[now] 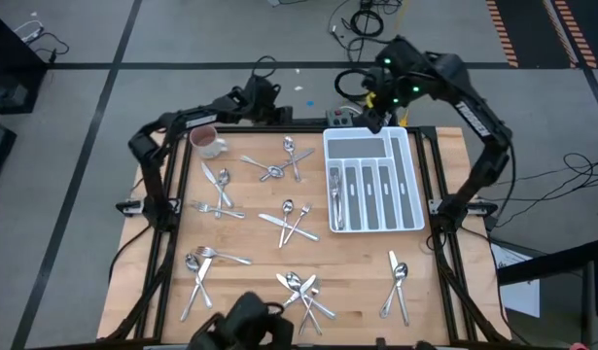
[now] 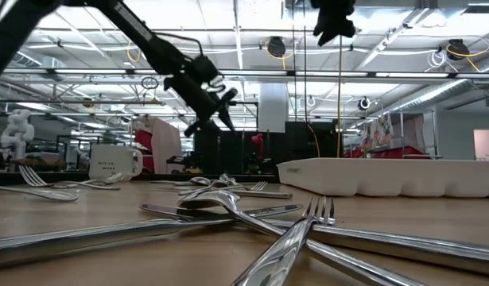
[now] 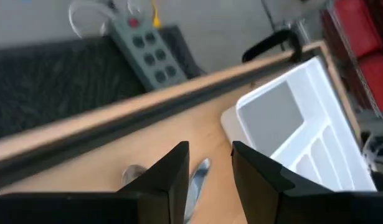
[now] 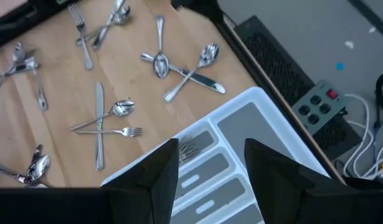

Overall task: Sort silverware
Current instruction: Put the silver spoon into the silverware tray

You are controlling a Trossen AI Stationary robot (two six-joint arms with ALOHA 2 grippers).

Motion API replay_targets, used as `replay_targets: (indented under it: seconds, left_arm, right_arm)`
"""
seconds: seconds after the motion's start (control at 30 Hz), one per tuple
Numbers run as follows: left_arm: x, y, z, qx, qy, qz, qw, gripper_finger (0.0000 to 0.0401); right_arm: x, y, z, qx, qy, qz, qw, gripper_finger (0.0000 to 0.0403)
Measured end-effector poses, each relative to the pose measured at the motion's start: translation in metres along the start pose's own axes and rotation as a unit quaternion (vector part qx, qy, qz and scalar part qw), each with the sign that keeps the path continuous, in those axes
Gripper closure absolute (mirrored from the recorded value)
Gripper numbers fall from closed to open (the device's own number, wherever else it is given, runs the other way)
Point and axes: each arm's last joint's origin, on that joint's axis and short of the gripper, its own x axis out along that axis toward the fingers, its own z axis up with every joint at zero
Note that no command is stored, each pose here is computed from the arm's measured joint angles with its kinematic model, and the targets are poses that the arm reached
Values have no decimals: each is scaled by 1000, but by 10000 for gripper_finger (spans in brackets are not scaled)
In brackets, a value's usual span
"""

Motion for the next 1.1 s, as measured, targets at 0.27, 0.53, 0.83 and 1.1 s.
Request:
replay_targets:
  seconds: [0.27,0.53,0.83,1.1]
  left_arm:
    - [15,26,2,18,86,73,993,276]
    - [26,34,-6,68,118,75,988,276]
    - [44,39,-14,71,141,60,986,276]
    - [62,34,-24,79,154,19,985,276]
  right_arm:
    - [-25,6,-9,-6,-30,-1,1000,229]
    - [-26,6,-10,-10,-32,-1,999,229]
    - [-26,6,-10,-17,-32,0,999,229]
    - [-26,6,-10,-20,-32,1,999,229]
